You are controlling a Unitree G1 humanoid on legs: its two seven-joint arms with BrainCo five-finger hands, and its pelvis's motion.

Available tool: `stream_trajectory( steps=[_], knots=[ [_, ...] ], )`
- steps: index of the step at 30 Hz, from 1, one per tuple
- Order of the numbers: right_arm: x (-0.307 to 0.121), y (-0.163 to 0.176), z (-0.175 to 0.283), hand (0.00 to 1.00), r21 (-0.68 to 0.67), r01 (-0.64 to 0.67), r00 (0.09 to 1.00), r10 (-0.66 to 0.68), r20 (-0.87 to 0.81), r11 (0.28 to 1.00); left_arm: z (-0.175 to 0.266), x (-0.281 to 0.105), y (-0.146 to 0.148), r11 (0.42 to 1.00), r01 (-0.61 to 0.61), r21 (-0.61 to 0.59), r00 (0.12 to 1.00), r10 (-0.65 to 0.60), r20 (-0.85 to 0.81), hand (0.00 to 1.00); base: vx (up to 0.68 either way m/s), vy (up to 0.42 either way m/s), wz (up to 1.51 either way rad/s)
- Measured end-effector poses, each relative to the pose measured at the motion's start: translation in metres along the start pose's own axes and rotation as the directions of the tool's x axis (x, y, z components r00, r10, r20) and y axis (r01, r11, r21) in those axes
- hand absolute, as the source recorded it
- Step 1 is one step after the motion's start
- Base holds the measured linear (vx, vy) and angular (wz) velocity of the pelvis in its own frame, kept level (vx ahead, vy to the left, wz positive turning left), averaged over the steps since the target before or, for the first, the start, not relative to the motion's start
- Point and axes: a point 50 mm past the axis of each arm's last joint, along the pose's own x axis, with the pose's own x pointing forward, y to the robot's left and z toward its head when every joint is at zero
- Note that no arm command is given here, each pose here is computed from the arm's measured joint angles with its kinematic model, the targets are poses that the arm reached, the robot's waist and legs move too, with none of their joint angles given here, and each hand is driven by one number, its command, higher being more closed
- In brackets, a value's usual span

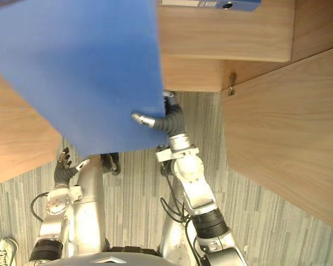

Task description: Walk over to the cabinet, pick up the folder, carry it to the office cabinet, place the folder inside the office cabinet, then close the office cabinet door

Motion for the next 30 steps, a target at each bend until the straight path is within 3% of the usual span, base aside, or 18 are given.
stream_trajectory(
  steps=[10,16,26,30],
  knots=[
    [0.035,-0.05,0.021,1.0,0.268,0.233,0.956,-0.271,0.114,0.935,0.012,0.006,0.0,0.997,-0.002,-0.074,0.999,0.006,0.049,0.0,-0.04,-0.09,0.04],
    [0.06,-0.066,0.041,1.0,0.394,0.271,0.908,-0.369,0.198,0.878,0.021,0.007,-0.001,0.995,0.005,-0.096,0.997,0.003,0.081,0.0,-0.04,-0.072,0.09],
    [0.111,-0.062,0.059,1.0,0.512,0.256,0.889,-0.407,0.208,0.82,0.026,0.008,-0.002,0.993,0.007,-0.118,0.995,0.005,0.098,0.0,-0.03,-0.06,0.05],
    [0.133,-0.062,0.075,1.0,0.601,0.234,0.878,-0.432,0.207,0.764,0.032,0.01,-0.004,0.992,0.012,-0.129,0.993,0.003,0.117,0.0,-0.04,-0.062,0.16]
  ],
)
